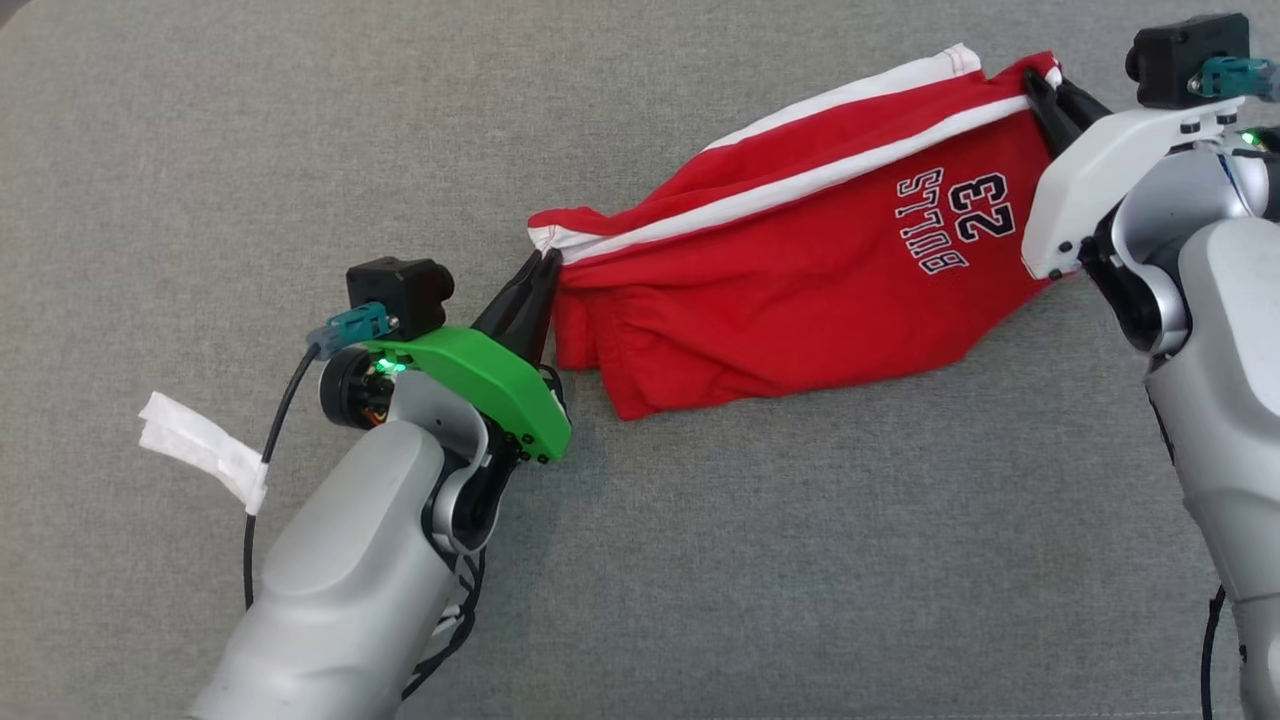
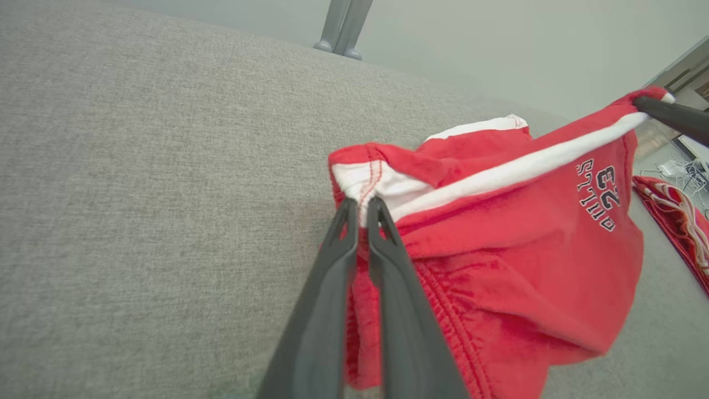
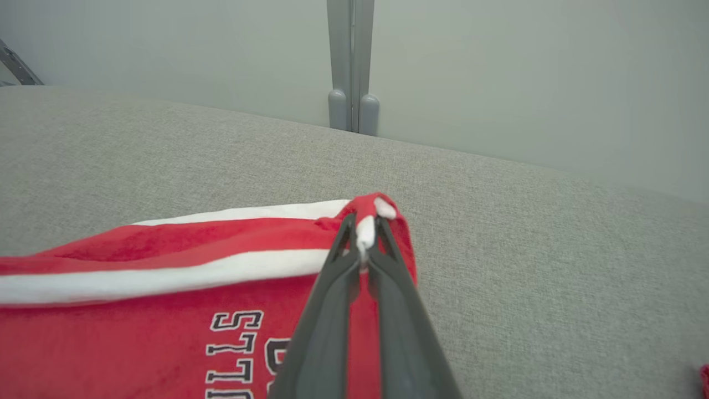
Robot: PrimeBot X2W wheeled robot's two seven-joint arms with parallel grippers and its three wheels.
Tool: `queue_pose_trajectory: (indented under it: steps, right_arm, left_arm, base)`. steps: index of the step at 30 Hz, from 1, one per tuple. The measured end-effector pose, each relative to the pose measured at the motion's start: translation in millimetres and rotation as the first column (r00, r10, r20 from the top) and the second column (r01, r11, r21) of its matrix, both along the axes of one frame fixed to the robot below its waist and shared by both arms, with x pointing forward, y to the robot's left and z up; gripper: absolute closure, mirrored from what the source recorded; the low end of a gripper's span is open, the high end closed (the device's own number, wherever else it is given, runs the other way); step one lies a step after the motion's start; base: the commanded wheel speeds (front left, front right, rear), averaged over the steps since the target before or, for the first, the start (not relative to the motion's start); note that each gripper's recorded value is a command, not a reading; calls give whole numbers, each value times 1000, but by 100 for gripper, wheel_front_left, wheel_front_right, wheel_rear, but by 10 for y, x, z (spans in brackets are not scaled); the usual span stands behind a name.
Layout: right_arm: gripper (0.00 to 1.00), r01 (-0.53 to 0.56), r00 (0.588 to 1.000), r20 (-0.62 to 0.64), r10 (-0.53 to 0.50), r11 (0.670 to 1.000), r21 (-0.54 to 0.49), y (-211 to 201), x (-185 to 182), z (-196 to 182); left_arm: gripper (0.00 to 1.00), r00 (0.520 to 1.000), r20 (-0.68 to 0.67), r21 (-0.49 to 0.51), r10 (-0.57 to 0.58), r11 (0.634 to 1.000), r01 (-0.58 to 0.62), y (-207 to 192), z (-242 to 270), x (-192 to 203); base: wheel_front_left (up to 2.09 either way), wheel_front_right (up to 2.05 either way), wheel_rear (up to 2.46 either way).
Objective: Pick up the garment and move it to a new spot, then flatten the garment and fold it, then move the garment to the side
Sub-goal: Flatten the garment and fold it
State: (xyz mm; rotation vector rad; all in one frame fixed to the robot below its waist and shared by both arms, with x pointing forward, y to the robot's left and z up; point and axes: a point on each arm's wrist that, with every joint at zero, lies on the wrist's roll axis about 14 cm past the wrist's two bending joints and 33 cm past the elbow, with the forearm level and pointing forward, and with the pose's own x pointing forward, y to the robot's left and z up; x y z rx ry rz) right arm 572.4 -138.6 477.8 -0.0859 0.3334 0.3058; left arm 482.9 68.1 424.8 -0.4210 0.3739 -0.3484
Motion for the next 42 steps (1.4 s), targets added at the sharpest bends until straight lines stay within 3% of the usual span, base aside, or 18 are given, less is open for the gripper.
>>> queue_pose_trajectory:
  steps: [7, 8, 9, 10, 21, 28, 34, 42]
  right_arm:
    - [100, -10, 999, -30, 11, 1000, 23, 176, 262, -247]
    - [63, -12, 999, -33, 13, 1000, 27, 201, 280, -275]
    - [0, -16, 999, -37, 17, 999, 32, 239, 296, -308]
    - [0, -20, 999, -34, 21, 999, 40, 276, 314, -327]
    - [0, -6, 997, 73, 0, 997, 83, 306, 402, -89]
    - [0, 24, 999, 23, -26, 995, 100, 193, 268, -6]
    - [0, 76, 996, -51, -69, 986, 146, 29, 99, -3]
    - [0, 140, 984, -132, -118, 974, 176, -154, 63, -205]
  left_arm:
    - [100, 999, -35, -6, 22, 1000, -22, 43, -126, 74]
    - [95, 999, -43, -12, 24, 1000, -25, 50, -144, 69]
    - [57, 999, -47, -21, 24, 999, -25, 45, -154, 63]
    - [0, 999, -49, -26, 21, 999, -22, 39, -161, 58]
    - [0, 996, 6, -44, 84, 996, -83, 174, -1, 67]
    - [0, 979, 126, -69, 158, 986, -151, 413, 271, -29]
    - [0, 925, 325, -51, 199, 980, -193, 689, 786, -152]
    - [0, 867, 403, -8, 293, 948, -317, 1063, 859, -429]
  base:
    - [0, 0, 0]
    - [0, 0, 0]
    - [0, 0, 0]
    - [0, 0, 0]
    - [0, 0, 0]
    - [0, 0, 0]
    - [0, 0, 0]
    - [0, 0, 0]
